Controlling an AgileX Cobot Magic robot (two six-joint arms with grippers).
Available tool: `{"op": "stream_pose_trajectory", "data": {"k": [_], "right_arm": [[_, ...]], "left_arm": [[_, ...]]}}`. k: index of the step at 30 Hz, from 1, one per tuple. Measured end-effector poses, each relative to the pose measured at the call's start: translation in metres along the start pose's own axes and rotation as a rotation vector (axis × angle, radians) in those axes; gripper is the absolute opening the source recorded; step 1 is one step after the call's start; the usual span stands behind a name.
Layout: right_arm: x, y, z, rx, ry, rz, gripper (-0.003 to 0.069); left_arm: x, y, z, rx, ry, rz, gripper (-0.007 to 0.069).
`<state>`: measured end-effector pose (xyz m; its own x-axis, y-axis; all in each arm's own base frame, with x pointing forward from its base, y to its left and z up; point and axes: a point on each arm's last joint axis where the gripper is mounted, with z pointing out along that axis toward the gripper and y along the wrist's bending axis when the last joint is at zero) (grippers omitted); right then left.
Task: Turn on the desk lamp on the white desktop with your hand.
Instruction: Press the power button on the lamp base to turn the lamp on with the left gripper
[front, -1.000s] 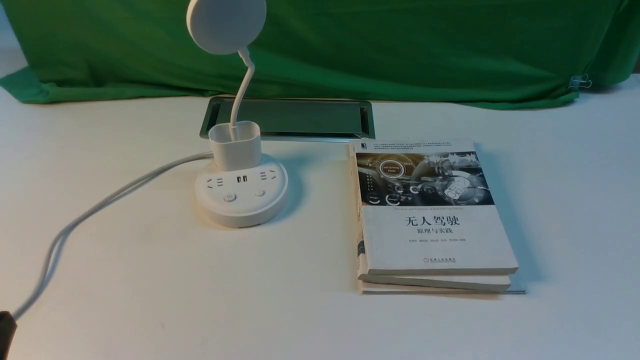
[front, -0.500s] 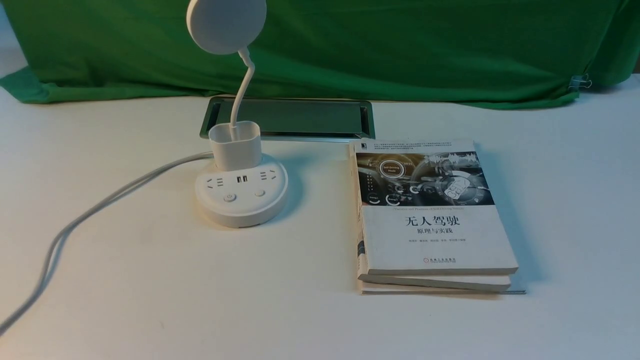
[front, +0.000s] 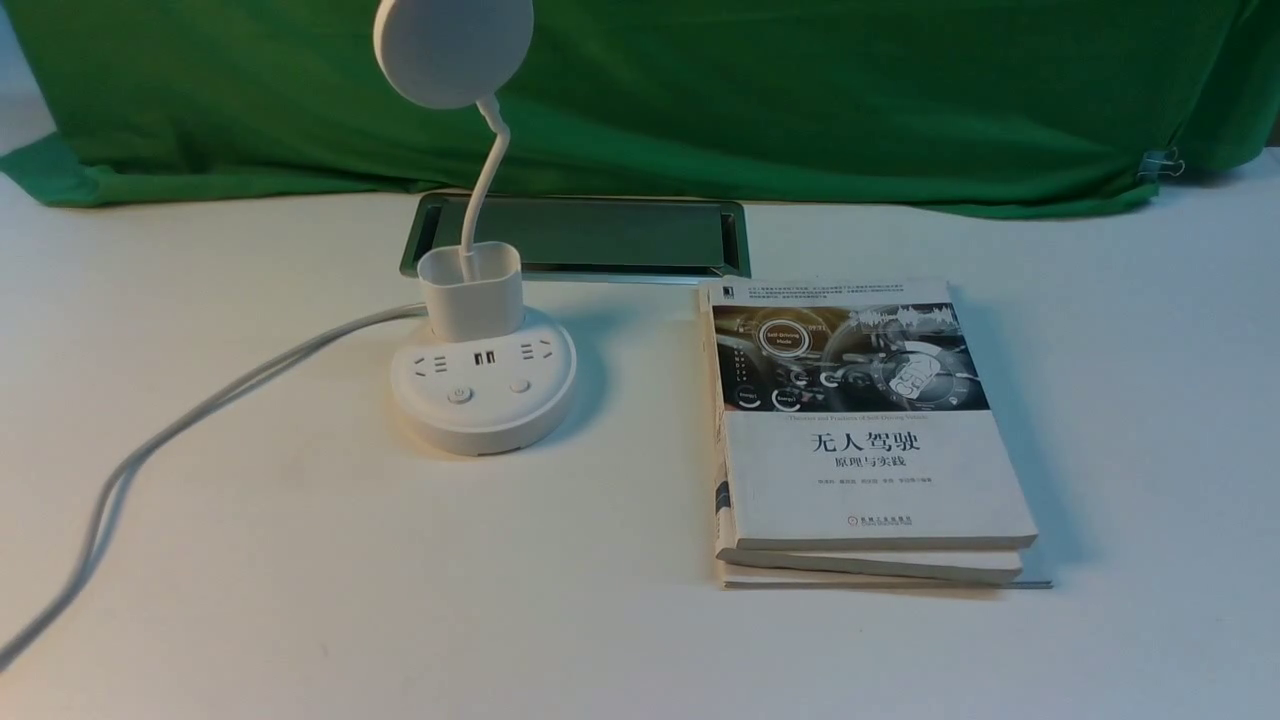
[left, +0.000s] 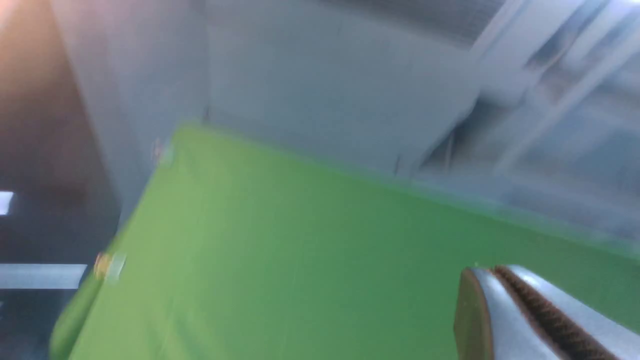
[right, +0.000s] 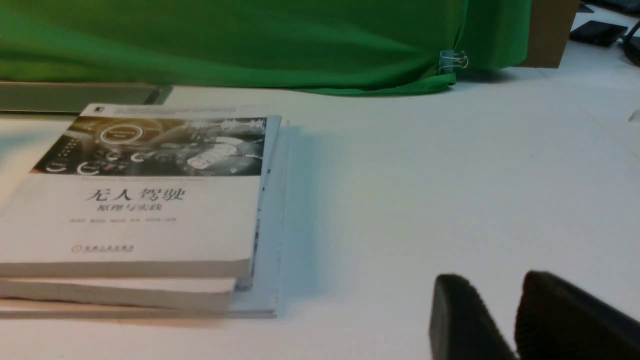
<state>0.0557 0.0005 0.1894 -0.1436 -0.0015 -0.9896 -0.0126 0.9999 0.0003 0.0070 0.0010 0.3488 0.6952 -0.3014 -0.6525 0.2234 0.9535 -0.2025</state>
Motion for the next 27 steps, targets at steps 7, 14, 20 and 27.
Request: {"op": "stream_pose_trajectory", "data": {"k": [7, 14, 20, 27], "right_arm": [[0.000, 0.000, 0.000, 0.000, 0.001, 0.000, 0.0238], [0.000, 0.000, 0.000, 0.000, 0.000, 0.000, 0.0241], [0.000, 0.000, 0.000, 0.000, 0.000, 0.000, 0.0241], [0.000, 0.000, 0.000, 0.000, 0.000, 0.000, 0.0241]], "left_arm": [[0.027, 0.006, 0.057, -0.109, 0.579, 0.160, 0.0021], [0.127, 0.031, 0.073, -0.289, 1.047, -0.073, 0.0021], [0.209, 0.029, 0.089, -0.270, 1.476, -0.254, 0.0021], [0.288, -0.023, 0.111, 0.017, 1.720, -0.216, 0.0021]]}}
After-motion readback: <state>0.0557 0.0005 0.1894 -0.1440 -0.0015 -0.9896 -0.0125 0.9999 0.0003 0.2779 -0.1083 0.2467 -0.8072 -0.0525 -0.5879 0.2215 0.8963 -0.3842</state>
